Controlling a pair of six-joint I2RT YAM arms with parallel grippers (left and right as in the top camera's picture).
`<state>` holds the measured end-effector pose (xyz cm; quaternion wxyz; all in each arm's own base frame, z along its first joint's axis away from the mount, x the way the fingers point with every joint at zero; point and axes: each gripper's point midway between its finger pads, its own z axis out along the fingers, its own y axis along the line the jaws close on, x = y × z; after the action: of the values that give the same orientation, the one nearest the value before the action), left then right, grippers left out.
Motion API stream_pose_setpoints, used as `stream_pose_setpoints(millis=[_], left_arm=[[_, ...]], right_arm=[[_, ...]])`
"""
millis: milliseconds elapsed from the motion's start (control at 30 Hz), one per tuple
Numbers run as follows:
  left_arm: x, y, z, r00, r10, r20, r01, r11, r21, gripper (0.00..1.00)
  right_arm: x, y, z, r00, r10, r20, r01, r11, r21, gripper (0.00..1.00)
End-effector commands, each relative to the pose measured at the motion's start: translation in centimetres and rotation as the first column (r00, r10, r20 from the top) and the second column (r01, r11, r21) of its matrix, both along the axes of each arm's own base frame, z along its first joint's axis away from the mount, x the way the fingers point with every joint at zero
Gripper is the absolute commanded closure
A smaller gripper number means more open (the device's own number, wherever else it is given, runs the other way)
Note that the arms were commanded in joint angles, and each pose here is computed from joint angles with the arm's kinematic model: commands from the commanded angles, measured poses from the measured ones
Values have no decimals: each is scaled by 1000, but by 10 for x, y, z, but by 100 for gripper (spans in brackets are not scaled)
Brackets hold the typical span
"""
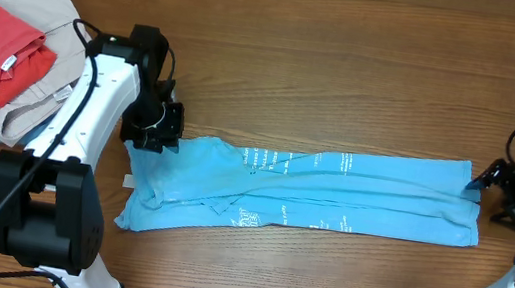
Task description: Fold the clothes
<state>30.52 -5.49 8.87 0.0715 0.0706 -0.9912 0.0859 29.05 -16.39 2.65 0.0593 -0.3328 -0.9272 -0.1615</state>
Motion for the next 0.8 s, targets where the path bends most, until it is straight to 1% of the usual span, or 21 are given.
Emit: stream_pose_setpoints(millis=[0, 167, 233, 300, 333, 367, 433, 467, 500, 600, 700, 767], left_arm=[[-4, -6, -2, 1000, -12, -9, 12, 1000, -12, 68], [-4, -6, -2, 1000, -12, -8, 12, 1000, -12, 68], [-3, -6, -2, 1000, -12, -5, 12, 1000, -12, 68], [-2, -6, -2, 1000, -12, -2, 12, 1000, -13, 67], [-2, -6, -2, 1000, -12, -2, 12, 1000, -13, 67], [-2, -6, -2, 1000, -11, -2, 11, 1000, -13, 68], [-2, -6, -2, 1000, -11, -2, 11, 1000, -13, 69], [-2, -6, -2, 1000, -11, -2, 11, 1000, -13, 69], [-2, -6, -2, 1000, -11, 0, 11, 1000, -13, 69], [1, -6, -1, 1000, -11, 11, 11, 1000, -14, 71], [6, -4, 1, 1000, -4, 29, 4, 1000, -15, 72], [12, -3, 6, 999, 2, 48, -1, 1000, -17, 72]], right_arm=[[-10, 11, -7, 1000, 23, 10, -23, 1000, 14, 16], [-19, 29, -22, 1000, 13, 7, -13, 997, 78, 16], [-20, 36, -23, 1000, 8, 10, -9, 994, 105, 23], [-20, 39, -22, 1000, 6, 10, -8, 993, 121, 36], [-20, 40, -21, 1000, 5, 12, -7, 992, 123, 45], [-20, 40, -22, 1000, 5, 13, -7, 992, 123, 63], [-18, 39, -22, 1000, 5, 17, -7, 993, 119, 85], [-17, 38, -22, 1000, 5, 22, -8, 993, 114, 92], [-16, 37, -22, 1000, 5, 28, -8, 994, 110, 96], [-8, 29, -20, 999, -5, 54, 0, 996, 89, 96], [9, 14, -7, 995, -15, 102, 10, 999, 49, 96], [20, -7, 6, 992, -61, 106, 64, 998, -17, 96]])
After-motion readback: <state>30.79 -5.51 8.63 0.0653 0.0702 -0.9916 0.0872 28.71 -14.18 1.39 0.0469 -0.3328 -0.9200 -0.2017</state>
